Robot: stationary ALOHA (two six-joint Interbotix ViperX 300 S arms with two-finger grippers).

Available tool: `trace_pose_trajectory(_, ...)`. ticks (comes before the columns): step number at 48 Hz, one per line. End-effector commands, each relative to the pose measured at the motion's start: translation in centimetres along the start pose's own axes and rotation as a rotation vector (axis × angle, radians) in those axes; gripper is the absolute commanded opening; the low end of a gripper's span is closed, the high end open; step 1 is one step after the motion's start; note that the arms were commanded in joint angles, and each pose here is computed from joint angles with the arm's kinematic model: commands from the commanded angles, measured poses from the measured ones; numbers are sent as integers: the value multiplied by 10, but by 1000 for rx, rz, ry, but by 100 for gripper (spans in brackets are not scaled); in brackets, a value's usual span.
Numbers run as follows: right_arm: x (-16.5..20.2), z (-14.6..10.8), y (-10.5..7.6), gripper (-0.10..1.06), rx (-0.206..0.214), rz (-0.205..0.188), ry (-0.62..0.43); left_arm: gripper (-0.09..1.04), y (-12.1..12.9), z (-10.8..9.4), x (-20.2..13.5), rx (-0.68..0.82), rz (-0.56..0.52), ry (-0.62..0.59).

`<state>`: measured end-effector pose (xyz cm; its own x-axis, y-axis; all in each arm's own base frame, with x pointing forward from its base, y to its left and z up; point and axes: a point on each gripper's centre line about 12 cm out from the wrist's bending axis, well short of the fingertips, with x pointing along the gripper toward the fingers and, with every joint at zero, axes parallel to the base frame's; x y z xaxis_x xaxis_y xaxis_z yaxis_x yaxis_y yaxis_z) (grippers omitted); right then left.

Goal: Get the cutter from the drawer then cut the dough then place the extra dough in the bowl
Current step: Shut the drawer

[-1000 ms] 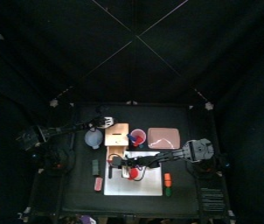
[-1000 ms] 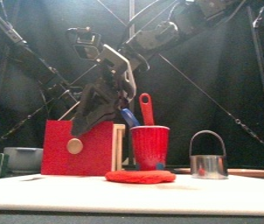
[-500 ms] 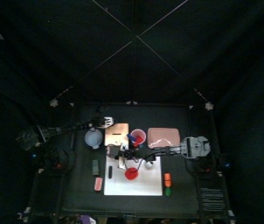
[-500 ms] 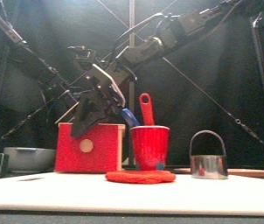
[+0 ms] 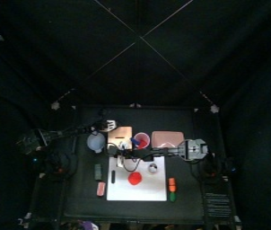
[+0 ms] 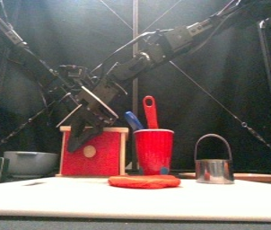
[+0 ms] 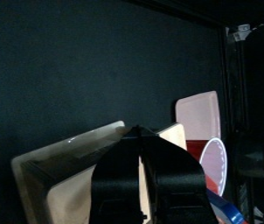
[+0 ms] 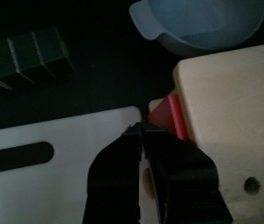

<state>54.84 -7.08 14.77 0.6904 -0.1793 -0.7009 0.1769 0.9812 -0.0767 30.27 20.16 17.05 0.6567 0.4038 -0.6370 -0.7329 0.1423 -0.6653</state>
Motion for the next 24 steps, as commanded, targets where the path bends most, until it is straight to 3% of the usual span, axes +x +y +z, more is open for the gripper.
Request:
trace_pose_trajectory(1, -12, 20, -18, 45, 17, -28, -45, 29, -1, 0, -1, 6, -4, 3)
trace_pose_trajectory(24, -8, 26, -32, 45, 17, -55, -49, 29, 0, 2, -1, 1, -1, -5)
